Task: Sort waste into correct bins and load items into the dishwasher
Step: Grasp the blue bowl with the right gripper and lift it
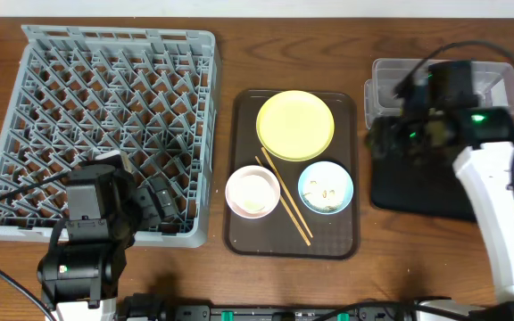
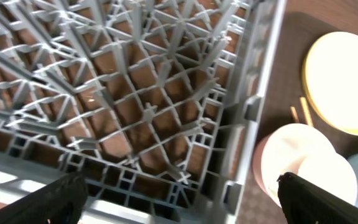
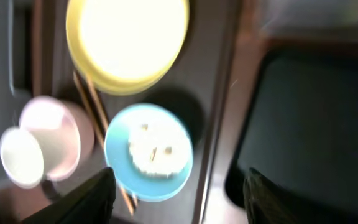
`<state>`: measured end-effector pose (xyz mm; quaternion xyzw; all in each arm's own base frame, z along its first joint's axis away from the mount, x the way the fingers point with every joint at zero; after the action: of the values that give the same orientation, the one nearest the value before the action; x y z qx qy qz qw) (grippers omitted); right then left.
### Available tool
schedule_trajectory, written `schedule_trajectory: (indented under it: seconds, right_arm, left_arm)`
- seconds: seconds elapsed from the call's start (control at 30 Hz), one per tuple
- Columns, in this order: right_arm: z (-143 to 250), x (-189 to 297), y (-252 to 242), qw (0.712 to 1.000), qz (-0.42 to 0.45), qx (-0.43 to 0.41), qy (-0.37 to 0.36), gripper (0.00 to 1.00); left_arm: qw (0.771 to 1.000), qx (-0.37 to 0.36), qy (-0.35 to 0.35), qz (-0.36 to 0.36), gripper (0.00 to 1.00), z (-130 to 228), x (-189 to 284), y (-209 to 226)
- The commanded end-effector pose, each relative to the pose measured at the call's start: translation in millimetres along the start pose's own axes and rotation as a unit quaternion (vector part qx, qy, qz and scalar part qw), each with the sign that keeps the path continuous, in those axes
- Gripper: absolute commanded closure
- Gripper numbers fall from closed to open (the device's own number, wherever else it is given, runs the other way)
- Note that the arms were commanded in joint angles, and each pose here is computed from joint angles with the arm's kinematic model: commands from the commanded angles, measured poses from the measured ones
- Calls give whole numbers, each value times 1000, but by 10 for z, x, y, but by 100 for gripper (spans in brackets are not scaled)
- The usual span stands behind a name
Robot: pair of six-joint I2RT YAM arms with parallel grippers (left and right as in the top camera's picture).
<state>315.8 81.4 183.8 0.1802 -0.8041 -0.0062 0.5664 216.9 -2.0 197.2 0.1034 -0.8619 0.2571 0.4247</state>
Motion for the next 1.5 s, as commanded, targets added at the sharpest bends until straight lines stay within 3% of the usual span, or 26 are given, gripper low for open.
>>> schedule_trajectory:
  seconds: [0.0, 0.2, 0.33, 0.53, 0.77, 1.07, 1.37, 1.47]
  right_arm:
    - [89, -46, -27, 999, 37, 17, 22, 36]
    - [109, -89, 289, 994, -19, 102, 26, 32]
    - [161, -164, 595, 988, -35, 147, 37, 36]
    - [311, -464, 865, 983, 3, 173, 68, 40]
    - [546, -925, 1071, 981, -6, 170, 96, 54]
    - [713, -1384, 1136, 980, -6, 160, 117, 65]
    - [827, -1687, 1106, 979, 9, 144, 147, 84]
    - [830, -1709, 1072, 980, 20, 135, 148, 95]
  left_arm:
    - [999, 5, 15, 34, 1, 25, 28, -151]
    - [999, -9, 34, 25, 0, 81, -57, -189]
    - [999, -9, 40, 9, 0, 83, -111, -149]
    - [999, -8, 47, -8, 0, 91, -155, -99]
    - [999, -8, 48, -9, 0, 92, -159, -98]
    - [999, -8, 48, -9, 0, 95, -159, -97]
    - [999, -8, 49, -10, 0, 100, -158, -94]
    - [999, -8, 49, -10, 0, 99, -158, -94]
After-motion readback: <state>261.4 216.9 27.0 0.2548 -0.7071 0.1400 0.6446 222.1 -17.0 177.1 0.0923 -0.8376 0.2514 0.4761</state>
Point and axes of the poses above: each gripper's point midway between its finger pads, its own x axis back along the fingers, its own y axis along the line the jaws close on, z = x × y, the point moved 1 cm from there along x, back along the fingers, and after that the axes turned 13 degrees about x, right-handed, at the moved point
